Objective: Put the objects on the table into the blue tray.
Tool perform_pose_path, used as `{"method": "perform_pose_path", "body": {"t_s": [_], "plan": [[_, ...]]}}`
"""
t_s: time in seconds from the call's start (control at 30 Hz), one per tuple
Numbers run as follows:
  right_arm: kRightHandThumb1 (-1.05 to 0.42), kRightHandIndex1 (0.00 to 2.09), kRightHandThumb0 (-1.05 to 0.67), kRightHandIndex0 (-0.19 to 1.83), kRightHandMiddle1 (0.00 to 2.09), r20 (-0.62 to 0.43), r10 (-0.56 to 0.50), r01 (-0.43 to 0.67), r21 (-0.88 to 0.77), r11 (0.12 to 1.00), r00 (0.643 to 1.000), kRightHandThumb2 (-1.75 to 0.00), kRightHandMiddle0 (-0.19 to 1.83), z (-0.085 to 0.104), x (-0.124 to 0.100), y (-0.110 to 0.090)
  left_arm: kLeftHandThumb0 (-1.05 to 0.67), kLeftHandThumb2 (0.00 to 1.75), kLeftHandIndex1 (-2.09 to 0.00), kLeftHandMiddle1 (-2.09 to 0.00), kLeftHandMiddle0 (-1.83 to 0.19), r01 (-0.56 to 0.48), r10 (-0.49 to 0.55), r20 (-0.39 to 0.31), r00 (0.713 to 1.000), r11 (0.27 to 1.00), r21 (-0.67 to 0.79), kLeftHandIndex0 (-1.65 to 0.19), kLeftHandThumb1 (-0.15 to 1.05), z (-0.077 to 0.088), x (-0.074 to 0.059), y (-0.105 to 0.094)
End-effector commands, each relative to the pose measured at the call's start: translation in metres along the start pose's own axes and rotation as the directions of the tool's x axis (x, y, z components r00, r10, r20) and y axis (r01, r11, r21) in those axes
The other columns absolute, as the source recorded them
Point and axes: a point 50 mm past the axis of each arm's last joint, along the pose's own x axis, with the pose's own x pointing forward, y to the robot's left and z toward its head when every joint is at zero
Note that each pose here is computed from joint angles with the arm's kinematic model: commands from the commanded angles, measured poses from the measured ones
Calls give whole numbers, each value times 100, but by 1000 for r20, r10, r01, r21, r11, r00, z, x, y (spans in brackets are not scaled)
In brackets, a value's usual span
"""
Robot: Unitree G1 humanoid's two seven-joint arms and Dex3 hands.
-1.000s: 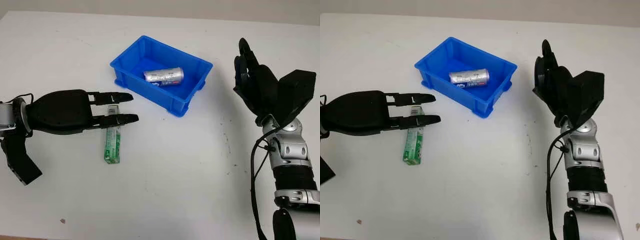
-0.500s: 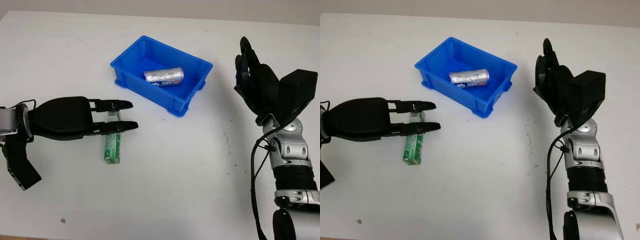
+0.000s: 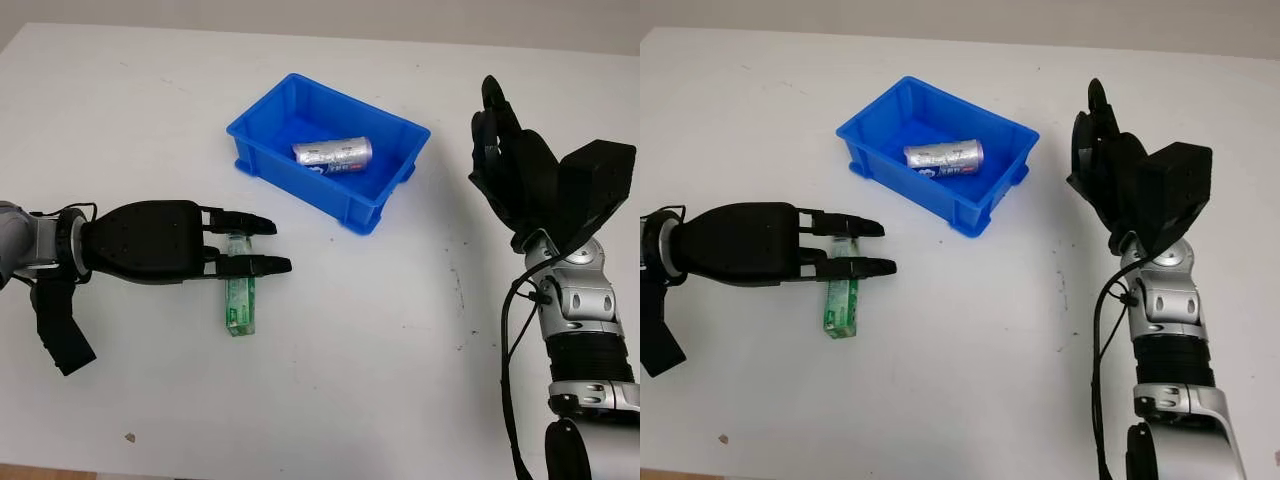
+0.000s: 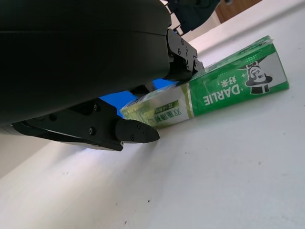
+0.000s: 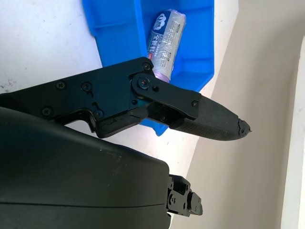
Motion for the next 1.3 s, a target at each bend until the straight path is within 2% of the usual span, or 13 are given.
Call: {"method": "perform_pose_path", "body": {"t_s": [0.0,0.03,0.13,0.2,0.23,0.4,0.47,0.57,0.73,0.87,0.93,1.1,1.27], "plan": [[-105,0,-76,-19,0,11,-14,14,6,1000,1000,-78,-19,0,-3,-2,-15,13,-117,-200,-35,-3,3,51,999,1000,-15,-21,105,9,11,-6],[-105,0,-77,-19,0,11,-14,14,5,1000,1000,-78,-19,0,-3,-3,-19,15,-163,-206,-46,1,0,54,999,1000,-17,-16,105,9,12,-6],[-105,0,-76,-19,0,9,-16,16,15,1000,1000,-77,-19,0,-3,-3,-31,17,-202,-209,-63,-4,5,51,999,1000,-16,-21,105,9,13,-7],[-105,0,-76,-19,0,8,-14,14,18,1000,1000,-77,-19,0,-3,-3,-41,25,-207,-209,-74,-14,15,33,999,1000,-27,-28,105,9,13,-7],[-105,0,-76,-19,0,8,-14,14,18,1000,1000,-77,-19,0,-3,-4,-49,31,-209,-209,-91,-24,25,27,999,999,-32,-42,105,9,13,-6],[-105,0,-76,-19,0,14,-18,18,11,1000,1000,-76,-19,1,-2,-5,-54,37,-209,-209,-126,-36,32,-34,999,994,-102,-69,105,7,14,3],[-105,0,-76,-19,0,13,-21,20,3,1000,1000,-76,-19,1,-2,-5,-55,34,-209,-209,-117,-60,46,-81,996,982,-181,-56,105,6,15,9],[-105,0,-75,-19,0,11,-17,17,0,1000,1000,-76,-19,1,-1,-6,-54,25,-209,-209,-101,-189,132,-195,972,930,-315,-44,105,2,15,24],[-105,0,-76,-19,0,11,-8,8,-3,1000,1000,-75,-19,1,-1,-6,-51,24,-209,-209,-79,-342,250,-287,925,877,-337,-16,105,-14,11,58],[-105,0,-75,-19,0,4,-9,9,-1,1000,1000,-74,-19,1,0,-6,-51,24,-209,-209,-72,-513,403,-381,832,821,-250,-22,105,-28,3,83],[-105,0,-76,-19,0,1,-9,9,-2,1000,1000,-74,-19,1,0,-6,-52,22,-209,-209,-71,-549,435,-411,801,807,-217,-22,105,-33,-1,91],[-105,0,-76,-19,0,1,-10,10,-2,1000,1000,-74,-19,0,1,-6,-51,26,-209,-209,-60,-600,463,-471,751,776,-194,-19,105,-41,-10,108],[-105,0,-75,-19,0,-4,-4,4,-1,1000,1000,-74,-19,0,2,-6,-50,22,-209,-209,-72,-633,433,-553,712,737,-237,-37,105,-57,-13,116]]}}
